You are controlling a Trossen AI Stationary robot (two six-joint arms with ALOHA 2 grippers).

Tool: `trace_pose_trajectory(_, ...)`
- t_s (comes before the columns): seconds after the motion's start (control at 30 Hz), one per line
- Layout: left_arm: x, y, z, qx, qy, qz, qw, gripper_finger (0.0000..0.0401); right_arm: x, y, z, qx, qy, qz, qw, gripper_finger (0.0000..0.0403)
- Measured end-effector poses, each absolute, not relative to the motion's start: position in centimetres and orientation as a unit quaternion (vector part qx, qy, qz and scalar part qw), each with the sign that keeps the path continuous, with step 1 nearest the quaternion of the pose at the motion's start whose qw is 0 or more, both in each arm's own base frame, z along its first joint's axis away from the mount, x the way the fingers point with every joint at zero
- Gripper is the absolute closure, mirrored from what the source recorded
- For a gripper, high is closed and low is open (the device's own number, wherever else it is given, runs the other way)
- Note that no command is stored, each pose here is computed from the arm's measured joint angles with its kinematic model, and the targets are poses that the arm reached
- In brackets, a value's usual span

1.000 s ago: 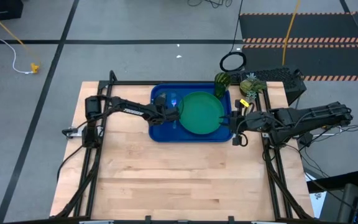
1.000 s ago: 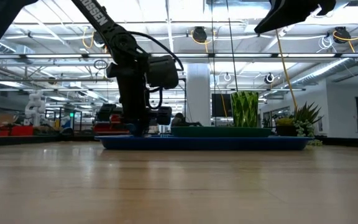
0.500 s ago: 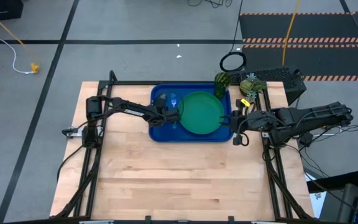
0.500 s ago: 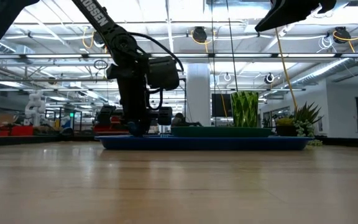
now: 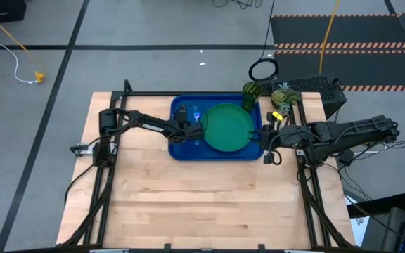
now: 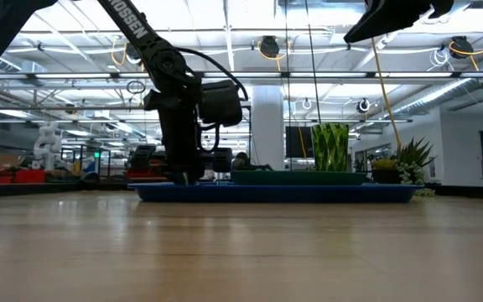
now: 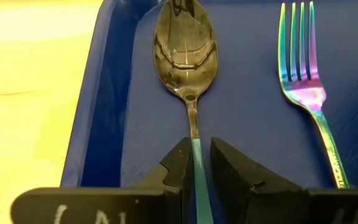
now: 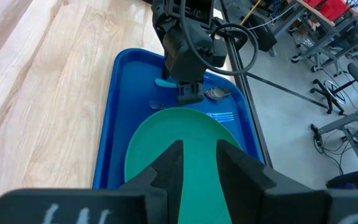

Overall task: Pick and place plate/cup/fork/spoon on tray
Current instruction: Put the light blue spoon on the blue serving tray to the left of the blue fork, then return to Home Position

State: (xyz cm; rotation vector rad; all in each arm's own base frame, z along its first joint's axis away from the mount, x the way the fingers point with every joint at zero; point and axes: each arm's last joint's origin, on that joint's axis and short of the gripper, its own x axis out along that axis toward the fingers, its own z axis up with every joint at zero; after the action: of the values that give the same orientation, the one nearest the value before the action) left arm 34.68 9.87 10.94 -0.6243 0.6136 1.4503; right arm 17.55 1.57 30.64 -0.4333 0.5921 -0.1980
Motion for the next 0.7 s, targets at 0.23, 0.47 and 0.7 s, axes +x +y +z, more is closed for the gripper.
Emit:
trace_pose_trajectory(0.23, 34.6, 9.8, 12.0, -0.255, 0.285, 0.631, 0.675, 0.0336, 17.5, 1.6, 30.6, -0.209, 0.293, -0.097, 0.928, 0.0314)
trace_pose_trajectory(0.47, 33.8, 8.6, 17.2, -0.215, 0.288, 0.591, 0.722, 0.0336, 17.5, 1.6, 30.5, -0.206, 0.296, -0.098, 0.928, 0.0314)
trace_pose_trajectory(0.7, 32.4, 6.0, 23.1, -0.162, 0.280, 0.524, 0.788, 0.0336, 17.6, 1.6, 30.7, -0.195, 0.281, -0.099, 0.934, 0.0314)
